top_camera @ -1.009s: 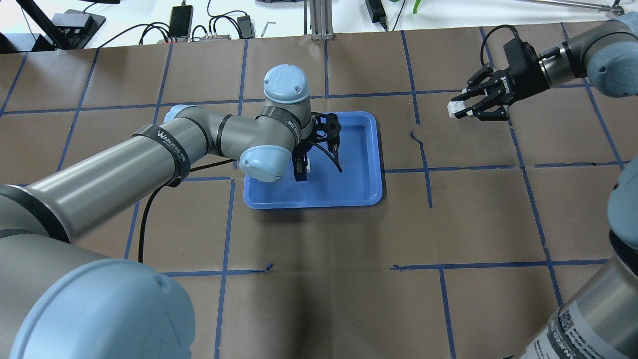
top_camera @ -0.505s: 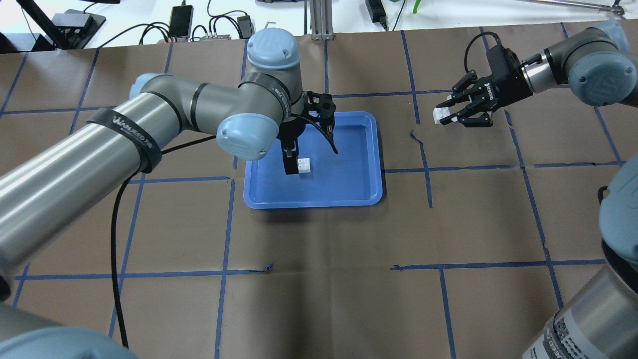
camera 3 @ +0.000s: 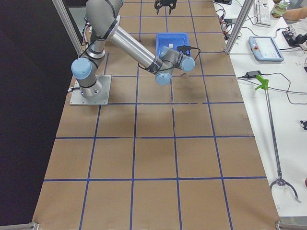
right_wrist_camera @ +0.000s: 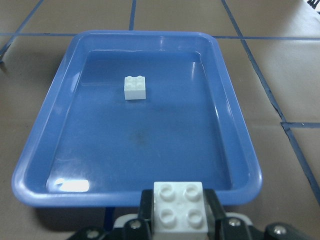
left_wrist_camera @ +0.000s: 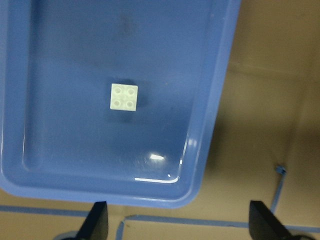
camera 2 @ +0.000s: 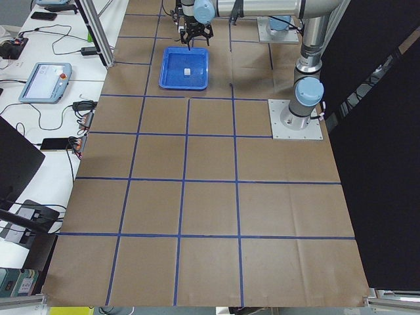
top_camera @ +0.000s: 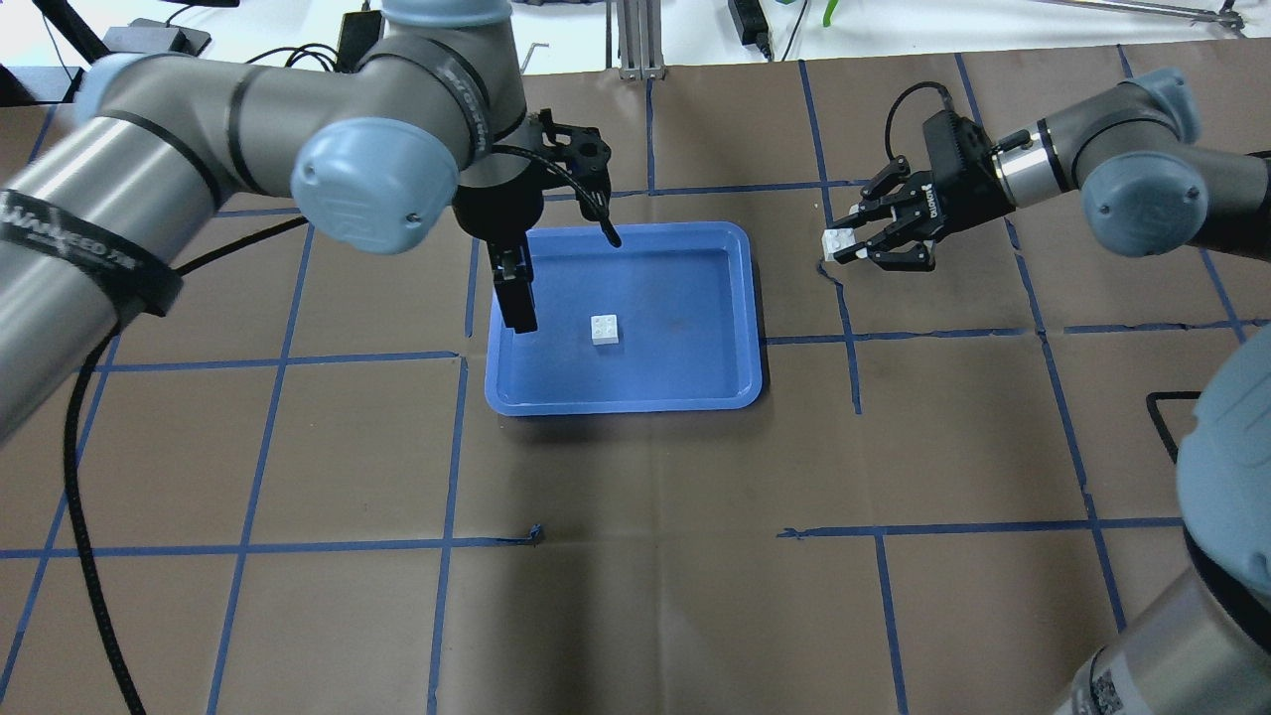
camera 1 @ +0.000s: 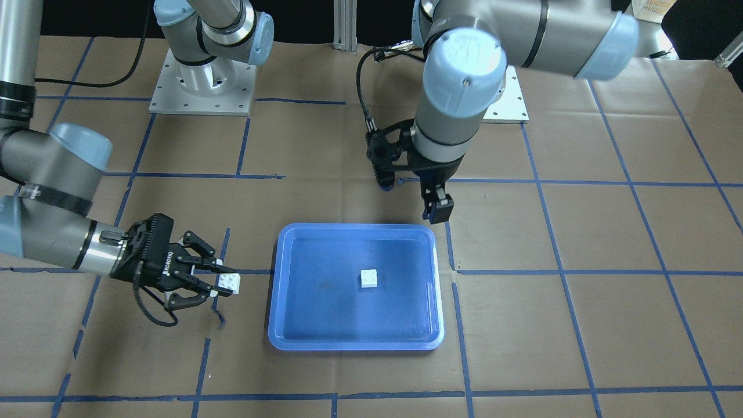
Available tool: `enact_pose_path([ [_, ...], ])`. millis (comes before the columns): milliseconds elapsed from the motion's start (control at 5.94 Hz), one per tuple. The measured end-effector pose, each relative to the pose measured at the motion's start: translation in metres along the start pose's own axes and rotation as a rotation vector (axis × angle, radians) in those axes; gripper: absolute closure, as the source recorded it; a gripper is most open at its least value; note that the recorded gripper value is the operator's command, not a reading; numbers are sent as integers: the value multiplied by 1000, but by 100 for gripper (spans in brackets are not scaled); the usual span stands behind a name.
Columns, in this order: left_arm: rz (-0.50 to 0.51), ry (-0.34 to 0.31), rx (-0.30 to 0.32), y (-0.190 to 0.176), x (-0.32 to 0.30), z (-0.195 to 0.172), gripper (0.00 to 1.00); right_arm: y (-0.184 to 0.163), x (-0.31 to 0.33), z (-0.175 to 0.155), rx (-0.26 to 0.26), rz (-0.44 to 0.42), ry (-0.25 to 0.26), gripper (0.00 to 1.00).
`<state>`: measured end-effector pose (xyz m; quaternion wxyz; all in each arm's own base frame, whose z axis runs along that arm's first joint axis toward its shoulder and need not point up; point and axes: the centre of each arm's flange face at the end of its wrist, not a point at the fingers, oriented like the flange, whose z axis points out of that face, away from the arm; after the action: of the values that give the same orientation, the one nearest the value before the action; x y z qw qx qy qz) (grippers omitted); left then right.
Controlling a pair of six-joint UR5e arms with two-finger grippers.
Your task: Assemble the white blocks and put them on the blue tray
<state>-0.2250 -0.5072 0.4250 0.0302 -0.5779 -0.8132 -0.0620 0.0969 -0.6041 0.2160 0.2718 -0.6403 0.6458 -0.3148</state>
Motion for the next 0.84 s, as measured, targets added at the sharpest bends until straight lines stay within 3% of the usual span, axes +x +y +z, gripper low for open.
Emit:
enact_pose_path([
  [336,-475,-53,41,28,8,-38,1,-57,-23,66,-3,58,64,66],
  [673,-961,-66,85,48,12,-54,1,-49,-55,118,12,69,88,66],
  [841,-1111,-65,94,52,14,-57,1,-38,-62,134,16,61,92,66],
])
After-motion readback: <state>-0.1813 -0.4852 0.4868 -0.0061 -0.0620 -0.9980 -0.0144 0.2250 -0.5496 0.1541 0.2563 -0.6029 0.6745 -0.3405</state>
